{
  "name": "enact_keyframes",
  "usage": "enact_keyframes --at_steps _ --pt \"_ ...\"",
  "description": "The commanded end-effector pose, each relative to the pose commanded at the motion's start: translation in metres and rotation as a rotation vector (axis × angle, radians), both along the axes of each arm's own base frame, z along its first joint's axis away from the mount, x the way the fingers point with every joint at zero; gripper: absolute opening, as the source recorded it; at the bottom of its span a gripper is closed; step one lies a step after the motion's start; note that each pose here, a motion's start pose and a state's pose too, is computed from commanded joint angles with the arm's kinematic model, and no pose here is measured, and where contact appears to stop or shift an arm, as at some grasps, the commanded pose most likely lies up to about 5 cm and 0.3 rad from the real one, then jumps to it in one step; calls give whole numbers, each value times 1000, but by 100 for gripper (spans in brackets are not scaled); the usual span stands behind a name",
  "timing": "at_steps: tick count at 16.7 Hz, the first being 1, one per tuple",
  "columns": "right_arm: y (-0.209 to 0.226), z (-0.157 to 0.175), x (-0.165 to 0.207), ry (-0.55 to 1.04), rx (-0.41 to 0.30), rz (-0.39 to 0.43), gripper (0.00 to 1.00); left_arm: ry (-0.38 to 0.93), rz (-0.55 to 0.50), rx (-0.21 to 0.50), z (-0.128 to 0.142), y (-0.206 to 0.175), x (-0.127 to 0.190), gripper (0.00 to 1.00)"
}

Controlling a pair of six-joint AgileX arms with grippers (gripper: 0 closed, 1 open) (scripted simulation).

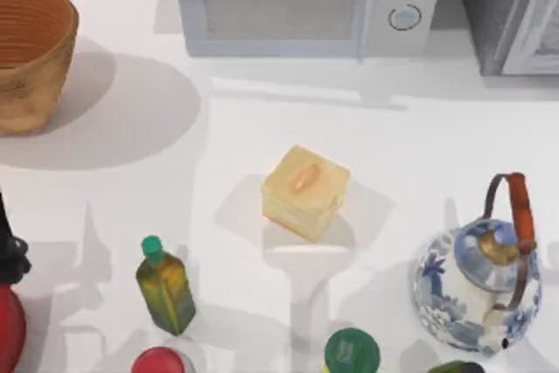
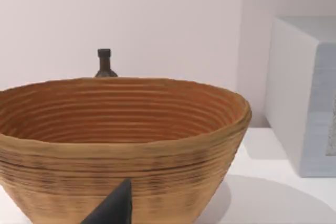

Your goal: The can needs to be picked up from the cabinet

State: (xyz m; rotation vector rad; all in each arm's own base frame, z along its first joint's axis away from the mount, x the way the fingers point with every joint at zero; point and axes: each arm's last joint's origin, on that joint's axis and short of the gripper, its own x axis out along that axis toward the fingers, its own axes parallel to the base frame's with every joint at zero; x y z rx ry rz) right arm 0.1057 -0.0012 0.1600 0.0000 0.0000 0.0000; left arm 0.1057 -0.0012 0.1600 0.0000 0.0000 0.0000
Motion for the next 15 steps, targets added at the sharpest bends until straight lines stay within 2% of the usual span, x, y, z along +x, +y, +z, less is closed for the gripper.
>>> enact_keyframes --at_steps 3,6,10,15 --pt "0 3 0 2 0 0 100 0 0 0 0 0 0 100" --pt "1 26 0 14 0 -1 100 0 0 0 0 0 0 100" --pt "4 91 7 29 -3 -2 100 0 0 0 0 0 0 100" --pt "12 195 38 31 -6 -3 100 0 0 0 0 0 0 100"
